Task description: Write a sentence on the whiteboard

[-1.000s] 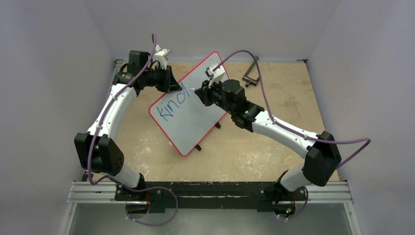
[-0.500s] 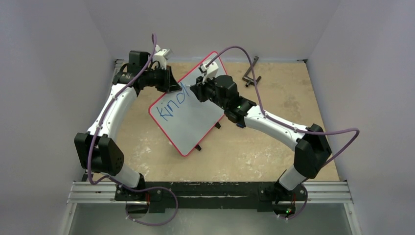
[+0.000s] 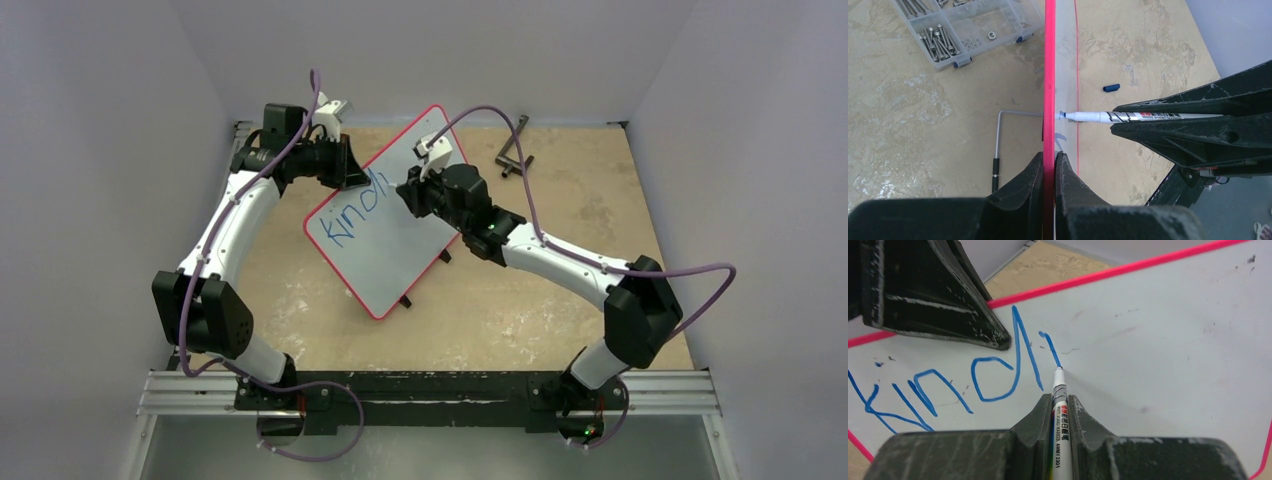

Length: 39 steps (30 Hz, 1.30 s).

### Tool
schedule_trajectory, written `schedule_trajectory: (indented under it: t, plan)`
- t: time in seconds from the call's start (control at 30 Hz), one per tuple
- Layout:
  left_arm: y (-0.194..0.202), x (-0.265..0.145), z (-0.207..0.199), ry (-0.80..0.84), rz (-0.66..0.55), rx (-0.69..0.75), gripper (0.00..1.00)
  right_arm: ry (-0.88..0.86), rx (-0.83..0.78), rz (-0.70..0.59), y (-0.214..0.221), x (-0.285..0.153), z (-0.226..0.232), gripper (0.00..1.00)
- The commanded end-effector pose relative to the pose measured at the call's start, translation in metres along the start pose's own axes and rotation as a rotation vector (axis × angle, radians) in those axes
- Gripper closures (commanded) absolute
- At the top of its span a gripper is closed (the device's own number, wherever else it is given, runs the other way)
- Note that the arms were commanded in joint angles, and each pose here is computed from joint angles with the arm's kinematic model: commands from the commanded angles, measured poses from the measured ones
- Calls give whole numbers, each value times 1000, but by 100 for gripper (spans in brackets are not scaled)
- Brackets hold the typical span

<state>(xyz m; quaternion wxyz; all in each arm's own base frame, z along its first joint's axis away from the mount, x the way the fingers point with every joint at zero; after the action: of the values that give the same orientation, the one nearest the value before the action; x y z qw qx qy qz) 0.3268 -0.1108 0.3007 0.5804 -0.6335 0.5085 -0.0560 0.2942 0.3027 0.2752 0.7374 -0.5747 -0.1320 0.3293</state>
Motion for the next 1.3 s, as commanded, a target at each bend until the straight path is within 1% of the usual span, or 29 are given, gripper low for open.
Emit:
schedule_trajectory:
  t: [0.0, 0.2, 0.53, 0.77, 1.03, 1.27]
  plan:
    - [8, 5, -8, 37, 57, 44, 100, 16, 39, 7, 9, -9, -5, 100]
    - [8, 4, -9, 40, 55, 43, 100, 8, 50, 11, 11, -11, -4, 100]
    - [8, 4, -9, 40, 56, 45, 100, -17, 35, -41, -20, 1, 8, 100]
    - [9, 4, -9, 38, 57, 44, 100, 8, 14, -65, -35, 11, 10, 100]
    - [9, 3, -9, 35, 57, 45, 100, 81, 22, -66, -38, 18, 5, 100]
    - [9, 3, -9, 34, 57, 45, 100, 120, 29, -42, -28, 16, -3, 100]
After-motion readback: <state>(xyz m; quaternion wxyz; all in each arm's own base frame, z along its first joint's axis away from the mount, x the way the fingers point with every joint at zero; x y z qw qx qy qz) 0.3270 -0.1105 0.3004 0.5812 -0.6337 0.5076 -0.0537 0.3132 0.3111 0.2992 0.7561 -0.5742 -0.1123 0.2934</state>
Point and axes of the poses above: each gripper's point midway between its finger pads, its own x axis out along the fingers, its own z axis along the line the jaws close on, y = z × x, the point moved 9 cm from there along -x, back along the fingers, and after that the axes turned 9 degrees about x, right-handed, at the moved point
